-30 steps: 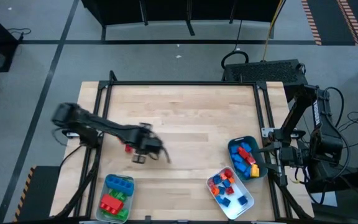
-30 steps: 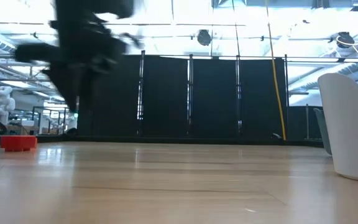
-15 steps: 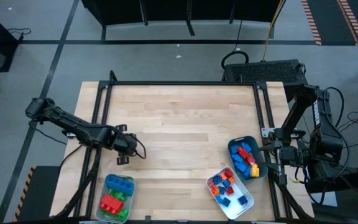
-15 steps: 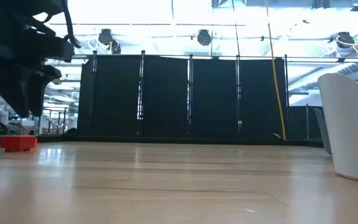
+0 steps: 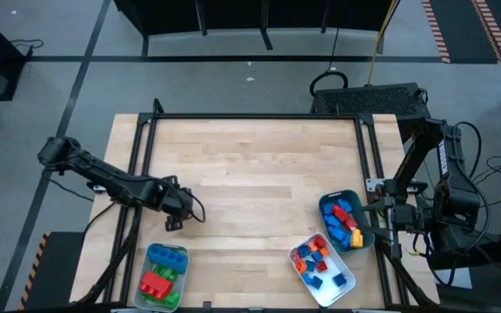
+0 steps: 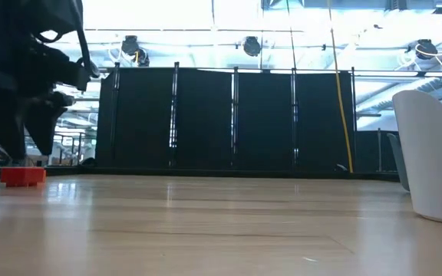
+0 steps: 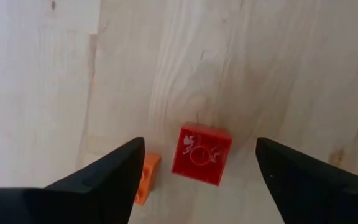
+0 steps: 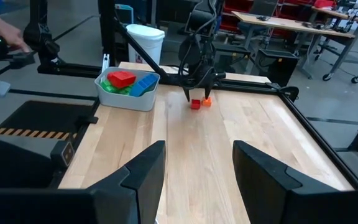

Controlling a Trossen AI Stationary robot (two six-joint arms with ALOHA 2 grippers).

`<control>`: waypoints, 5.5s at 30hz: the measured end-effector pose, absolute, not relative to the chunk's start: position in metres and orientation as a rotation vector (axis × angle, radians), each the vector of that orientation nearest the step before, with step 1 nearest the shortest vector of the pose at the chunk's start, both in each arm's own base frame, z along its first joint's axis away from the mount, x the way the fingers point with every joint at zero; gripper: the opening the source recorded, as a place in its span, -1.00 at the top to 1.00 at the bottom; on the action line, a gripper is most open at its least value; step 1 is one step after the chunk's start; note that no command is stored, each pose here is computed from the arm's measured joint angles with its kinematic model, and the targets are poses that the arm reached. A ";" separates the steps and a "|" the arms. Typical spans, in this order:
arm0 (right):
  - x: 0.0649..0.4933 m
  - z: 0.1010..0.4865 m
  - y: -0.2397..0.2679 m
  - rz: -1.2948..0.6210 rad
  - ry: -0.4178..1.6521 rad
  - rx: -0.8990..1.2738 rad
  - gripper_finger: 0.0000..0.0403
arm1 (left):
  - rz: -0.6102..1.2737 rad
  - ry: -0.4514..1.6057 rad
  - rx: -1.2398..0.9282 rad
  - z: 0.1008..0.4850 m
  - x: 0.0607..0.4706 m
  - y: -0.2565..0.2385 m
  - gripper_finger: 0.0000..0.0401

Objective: Sort blocks by size
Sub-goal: Put the small square red game piece into the white bin, then put the small square orange game piece into the white bin

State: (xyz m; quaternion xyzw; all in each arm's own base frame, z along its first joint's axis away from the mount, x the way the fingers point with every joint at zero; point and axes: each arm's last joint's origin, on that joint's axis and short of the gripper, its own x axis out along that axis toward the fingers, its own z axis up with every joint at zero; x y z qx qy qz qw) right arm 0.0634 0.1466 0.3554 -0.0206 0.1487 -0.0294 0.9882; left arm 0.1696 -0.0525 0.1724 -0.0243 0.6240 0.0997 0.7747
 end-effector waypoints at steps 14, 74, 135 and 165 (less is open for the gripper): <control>0.063 0.355 0.147 -0.059 0.299 -0.042 0.15 | 0.244 1.501 0.026 0.145 0.179 -0.056 -0.57; 0.064 0.357 0.150 -0.053 0.291 0.031 0.15 | -0.345 0.034 0.091 0.181 0.481 -0.154 0.34; 0.064 0.356 0.151 -0.024 0.332 0.010 0.15 | 1.126 1.050 -0.451 0.180 0.148 -0.054 -0.18; 0.066 0.350 0.160 -0.025 0.341 -0.063 0.15 | 1.257 1.029 -0.627 0.122 0.158 -0.058 -0.17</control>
